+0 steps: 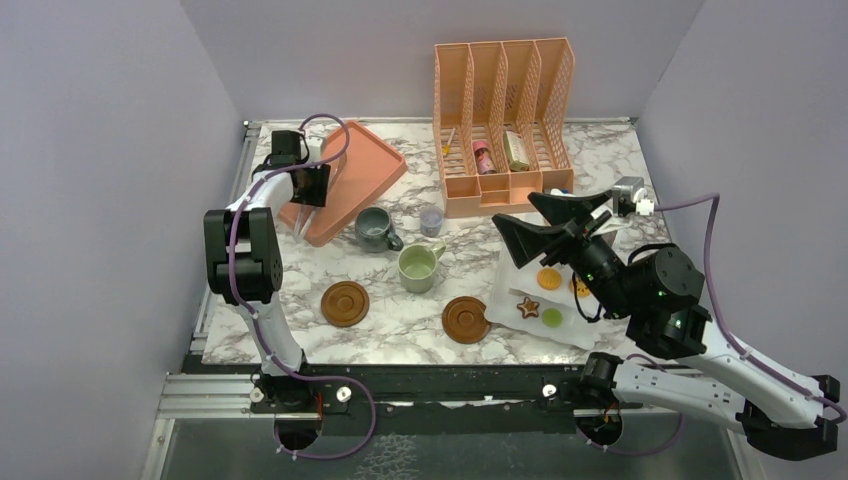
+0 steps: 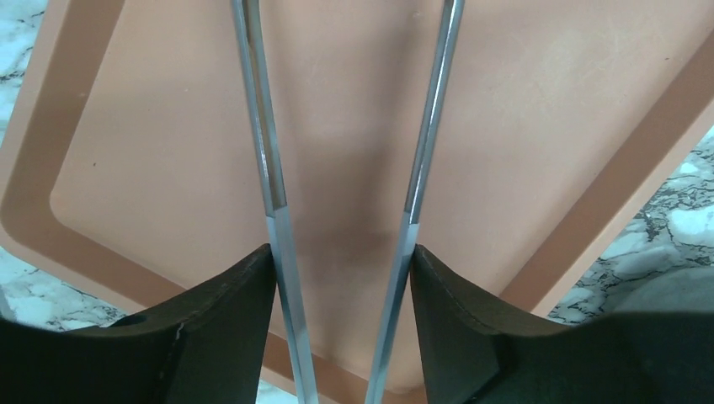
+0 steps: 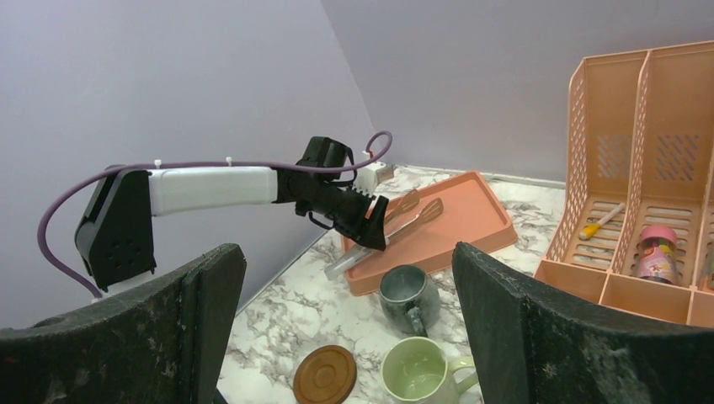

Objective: Serve the afternoon tea
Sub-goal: Place the clamp on the tray.

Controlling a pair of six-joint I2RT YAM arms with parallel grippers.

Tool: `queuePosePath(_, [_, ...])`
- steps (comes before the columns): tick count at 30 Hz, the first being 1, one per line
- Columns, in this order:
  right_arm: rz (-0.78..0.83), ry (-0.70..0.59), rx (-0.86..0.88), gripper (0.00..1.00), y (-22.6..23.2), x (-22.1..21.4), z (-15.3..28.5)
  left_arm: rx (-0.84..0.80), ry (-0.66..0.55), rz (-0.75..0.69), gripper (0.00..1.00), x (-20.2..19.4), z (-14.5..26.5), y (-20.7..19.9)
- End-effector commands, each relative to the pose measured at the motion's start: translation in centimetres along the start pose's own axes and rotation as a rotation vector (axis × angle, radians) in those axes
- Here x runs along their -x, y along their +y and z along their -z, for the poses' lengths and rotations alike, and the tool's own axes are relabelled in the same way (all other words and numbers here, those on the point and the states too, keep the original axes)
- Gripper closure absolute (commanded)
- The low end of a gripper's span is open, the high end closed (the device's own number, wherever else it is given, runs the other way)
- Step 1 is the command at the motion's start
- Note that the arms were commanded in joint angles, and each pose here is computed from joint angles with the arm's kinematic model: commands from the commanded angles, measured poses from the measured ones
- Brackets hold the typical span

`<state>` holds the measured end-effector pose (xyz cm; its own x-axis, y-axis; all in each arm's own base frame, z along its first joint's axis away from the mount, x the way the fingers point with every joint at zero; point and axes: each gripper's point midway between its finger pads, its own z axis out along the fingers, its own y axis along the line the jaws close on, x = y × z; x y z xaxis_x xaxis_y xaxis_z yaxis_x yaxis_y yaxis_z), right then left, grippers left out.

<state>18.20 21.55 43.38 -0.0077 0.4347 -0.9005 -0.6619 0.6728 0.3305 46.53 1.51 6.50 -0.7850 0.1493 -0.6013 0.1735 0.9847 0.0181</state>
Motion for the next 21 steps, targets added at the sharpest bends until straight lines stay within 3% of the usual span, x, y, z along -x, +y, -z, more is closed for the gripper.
queuePosePath(1, [0.005,-0.01,0.001,0.01,-0.1,0.1,0.4,0.086,-0.041,0.018,0.36,1.7,1.4,1.8])
queuePosePath(13, [0.018,0.058,-0.006,0.01,-0.1,-1.7,-0.1,0.098,-0.131,0.138,0.27,6.9,7.5,1.6])
queuePosePath(21, [0.062,0.171,-0.014,0.01,0.4,-4.1,-1.9,-0.06,-0.249,0.233,0.17,8.3,14.4,-2.6])
